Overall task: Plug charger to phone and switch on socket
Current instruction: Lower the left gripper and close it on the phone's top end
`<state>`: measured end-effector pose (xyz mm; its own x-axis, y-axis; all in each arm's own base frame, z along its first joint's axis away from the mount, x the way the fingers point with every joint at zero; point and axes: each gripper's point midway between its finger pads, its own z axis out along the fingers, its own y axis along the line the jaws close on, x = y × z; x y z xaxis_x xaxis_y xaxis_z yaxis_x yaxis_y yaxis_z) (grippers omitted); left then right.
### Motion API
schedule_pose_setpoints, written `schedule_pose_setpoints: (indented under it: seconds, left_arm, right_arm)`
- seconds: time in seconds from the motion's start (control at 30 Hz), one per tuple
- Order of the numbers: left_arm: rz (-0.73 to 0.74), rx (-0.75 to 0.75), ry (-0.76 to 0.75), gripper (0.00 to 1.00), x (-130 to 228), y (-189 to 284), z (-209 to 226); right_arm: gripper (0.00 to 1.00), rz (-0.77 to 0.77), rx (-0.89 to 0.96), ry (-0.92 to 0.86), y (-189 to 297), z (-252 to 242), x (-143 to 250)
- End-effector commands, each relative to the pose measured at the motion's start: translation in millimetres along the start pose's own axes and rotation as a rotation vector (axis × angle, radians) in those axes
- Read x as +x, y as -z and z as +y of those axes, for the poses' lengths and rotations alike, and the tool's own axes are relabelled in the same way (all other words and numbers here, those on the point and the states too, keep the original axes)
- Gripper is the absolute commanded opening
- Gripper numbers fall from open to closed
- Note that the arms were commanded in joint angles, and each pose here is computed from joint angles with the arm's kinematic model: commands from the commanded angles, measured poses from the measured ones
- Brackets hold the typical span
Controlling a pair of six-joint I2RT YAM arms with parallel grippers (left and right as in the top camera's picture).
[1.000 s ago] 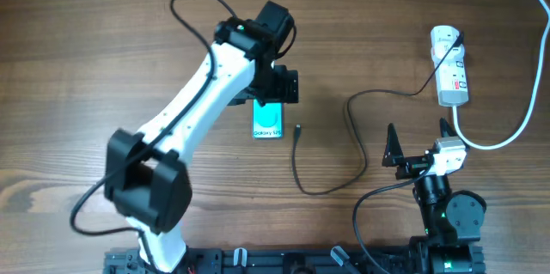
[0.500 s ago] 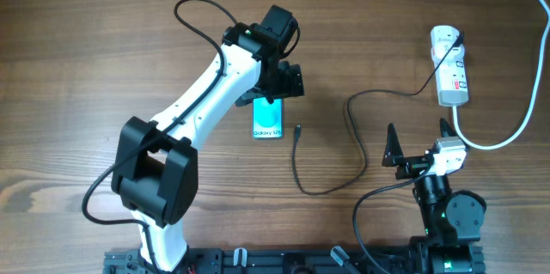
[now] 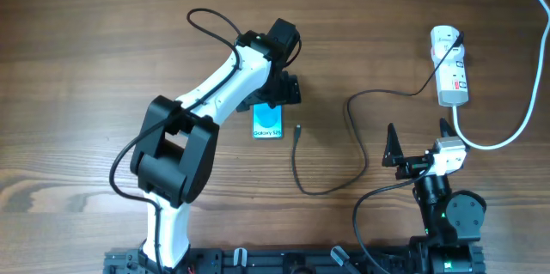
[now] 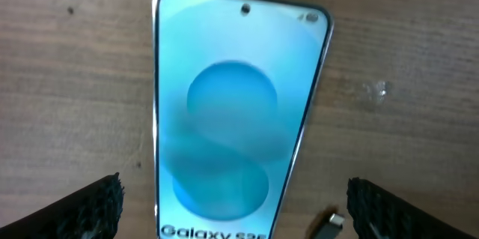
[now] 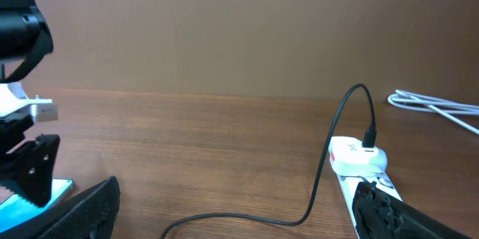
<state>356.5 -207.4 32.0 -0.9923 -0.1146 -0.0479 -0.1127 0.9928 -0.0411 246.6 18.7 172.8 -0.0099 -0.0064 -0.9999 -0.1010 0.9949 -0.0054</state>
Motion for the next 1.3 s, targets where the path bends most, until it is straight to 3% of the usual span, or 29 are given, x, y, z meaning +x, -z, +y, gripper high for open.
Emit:
schedule_pose_setpoints:
  seconds: [0.0, 0.37, 0.87, 1.07, 1.27]
  left_arm:
    - [0.004, 0.007, -0.049, 1.0, -8, -12, 5]
    - [0.074, -0.043, -0.079, 1.0, 4, -44, 11]
    - [0.112, 0.007, -0.079, 0.99, 14, -45, 1]
    - [0.125, -0.002, -0.078, 0.94, 18, -49, 4]
    - [0.134, -0.008, -0.077, 0.83, 23, -56, 8]
  right_arm:
    - [1.0, -0.006, 0.008, 0.018, 0, -1, -1]
    - [1.0, -0.006, 0.008, 0.018, 0, -1, -1]
    - [1.0, -0.006, 0.008, 0.018, 0, -1, -1]
    - [1.0, -0.006, 0.008, 0.018, 0, -1, -1]
    - [1.0, -0.006, 0.008, 0.017, 0, -1, -1]
